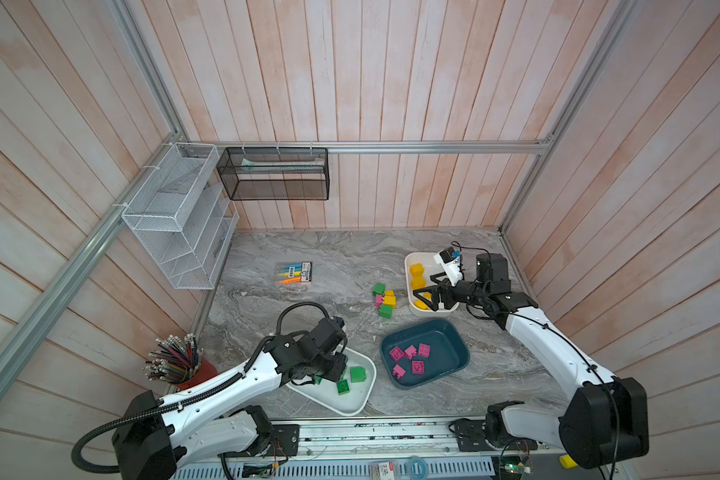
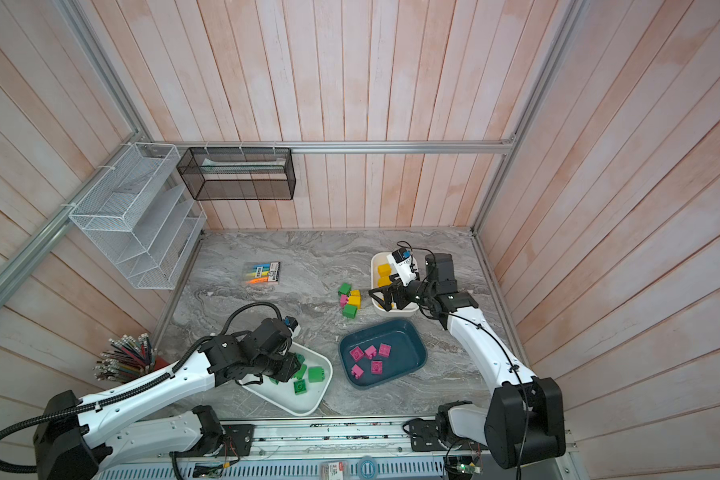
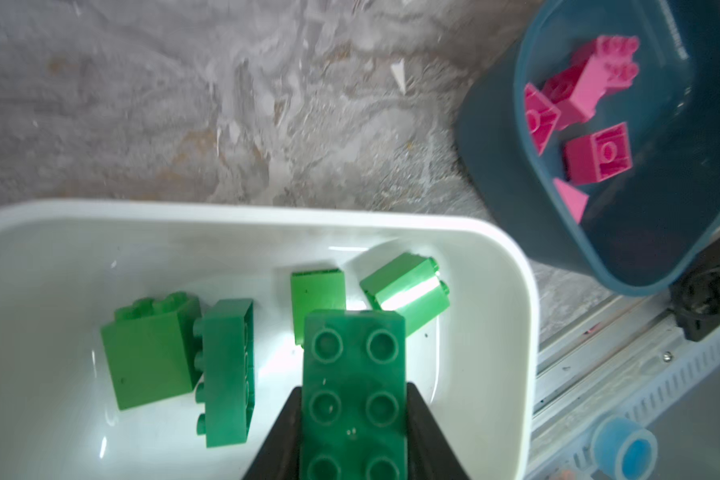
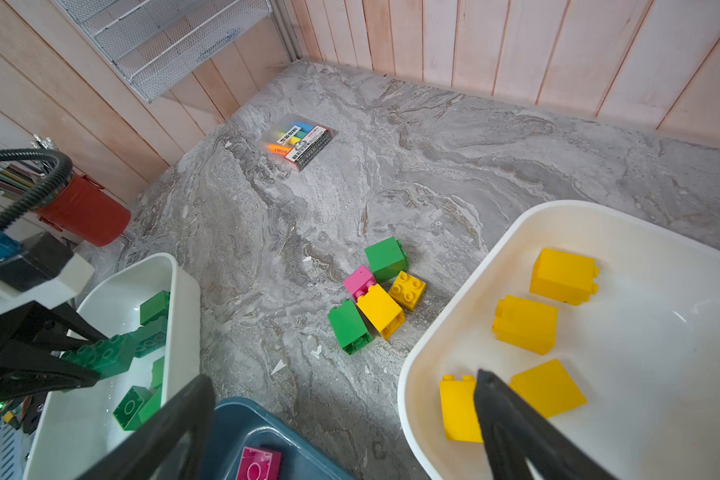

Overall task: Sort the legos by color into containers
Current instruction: 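Carry the green 2x4 brick with the left gripper into the near white tray and release, then grasp a green brick at the pile with the right gripper while the left arm withdraws, then lift the green brick from the pile with the right gripper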

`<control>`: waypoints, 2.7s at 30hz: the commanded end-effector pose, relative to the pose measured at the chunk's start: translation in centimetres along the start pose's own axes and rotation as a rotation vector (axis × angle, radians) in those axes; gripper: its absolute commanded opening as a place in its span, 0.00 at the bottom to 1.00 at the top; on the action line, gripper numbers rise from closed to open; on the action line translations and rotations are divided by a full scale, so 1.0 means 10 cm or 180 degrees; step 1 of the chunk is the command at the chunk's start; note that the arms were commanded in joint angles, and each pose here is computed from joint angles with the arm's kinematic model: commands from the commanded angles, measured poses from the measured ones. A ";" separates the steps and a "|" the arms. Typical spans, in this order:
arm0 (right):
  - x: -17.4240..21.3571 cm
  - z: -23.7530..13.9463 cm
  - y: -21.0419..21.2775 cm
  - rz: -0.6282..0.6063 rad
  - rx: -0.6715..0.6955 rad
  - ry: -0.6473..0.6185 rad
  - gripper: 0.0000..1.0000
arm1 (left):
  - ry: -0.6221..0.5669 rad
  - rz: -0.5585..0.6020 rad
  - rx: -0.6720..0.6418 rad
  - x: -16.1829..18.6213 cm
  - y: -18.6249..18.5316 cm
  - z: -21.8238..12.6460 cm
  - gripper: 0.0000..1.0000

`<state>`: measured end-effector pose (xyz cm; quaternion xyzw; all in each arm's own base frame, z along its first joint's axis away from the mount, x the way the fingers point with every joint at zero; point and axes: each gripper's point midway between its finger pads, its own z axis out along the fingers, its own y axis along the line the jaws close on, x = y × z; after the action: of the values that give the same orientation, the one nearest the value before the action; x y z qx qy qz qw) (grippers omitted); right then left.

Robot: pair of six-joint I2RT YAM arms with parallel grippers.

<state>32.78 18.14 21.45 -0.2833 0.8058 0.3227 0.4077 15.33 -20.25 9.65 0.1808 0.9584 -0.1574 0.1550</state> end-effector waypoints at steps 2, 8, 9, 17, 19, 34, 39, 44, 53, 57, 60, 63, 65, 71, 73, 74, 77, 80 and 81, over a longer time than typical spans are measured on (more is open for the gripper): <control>-0.05 0.06 0.01 -0.0052 -0.0038 0.0039 0.98 | -0.0062 -0.0276 -0.0085 0.03 0.05 0.03 0.34; -0.05 0.18 0.09 -0.0109 -0.0116 0.0077 0.98 | -0.0105 -0.0181 -0.0364 -0.11 0.13 0.04 0.69; -0.03 0.21 0.08 -0.0084 -0.0110 0.0100 0.98 | -0.0141 -0.0153 -0.0352 -0.14 0.12 0.02 0.72; -0.03 0.51 0.13 0.0022 0.0041 0.0136 0.98 | -0.0728 -0.0098 -0.0093 -0.75 0.14 -0.35 0.85; 0.00 0.61 0.15 -0.0020 0.0037 0.0229 0.98 | -0.0864 -0.0077 -0.0012 -0.89 0.17 -0.42 0.87; 0.17 1.46 -0.02 0.0408 0.0756 0.0737 0.98 | -0.1314 -0.0317 0.0420 -1.28 0.52 -0.54 0.93; 0.30 1.62 -0.09 0.0994 0.1197 0.0599 0.96 | -0.1346 -0.0421 0.0429 -1.26 0.63 -0.55 1.00; 0.47 1.77 -0.18 0.1280 0.1624 0.0658 0.94 | -0.1350 -0.0416 0.0455 -1.25 0.65 -0.55 1.00; 0.58 1.97 -0.39 0.1594 0.1948 0.0665 0.80 | -0.1305 -0.0387 0.0388 -1.19 0.70 -0.53 1.00; 0.65 2.07 -0.43 0.1639 0.1978 0.0727 0.76 | -0.1282 -0.0384 0.0361 -1.16 0.73 -0.50 1.00; 0.68 2.10 -0.47 0.1652 0.2035 0.0723 0.67 | -0.1269 -0.0378 0.0350 -1.13 0.74 -0.49 1.00; 0.69 2.12 -0.52 0.1646 0.2111 0.0710 0.59 | -0.1242 -0.0365 0.0333 -1.12 0.75 -0.46 1.00; 0.71 2.16 -0.54 0.1635 0.2146 0.0737 0.58 | -0.1213 -0.0364 0.0325 -1.11 0.76 -0.44 1.00; 0.68 2.22 -0.61 0.1595 0.2244 0.0715 0.50 | -0.1207 -0.0339 0.0319 -1.12 0.76 -0.44 1.00; 0.70 2.24 -0.63 0.1585 0.2257 0.0755 0.50 | -0.1187 -0.0334 0.0321 -1.11 0.76 -0.42 1.00; 0.71 2.26 -0.62 0.1584 0.2254 0.0767 0.49 | -0.1172 -0.0339 0.0313 -1.10 0.76 -0.41 1.00; 0.71 2.29 -0.60 0.1528 0.2245 0.0781 0.48 | -0.1162 -0.0337 0.0308 -1.09 0.77 -0.40 1.00; 0.73 2.33 -0.60 0.1456 0.2288 0.0842 0.47 | -0.1147 -0.0335 0.0315 -1.08 0.77 -0.38 1.00; 0.74 2.34 -0.61 0.1448 0.2299 0.0852 0.46 | -0.1151 -0.0329 0.0319 -1.08 0.76 -0.39 1.00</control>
<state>45.10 30.68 4.40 0.0362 0.9462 0.0956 0.3069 27.22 -15.56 15.79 0.1029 0.9108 -0.2476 0.3139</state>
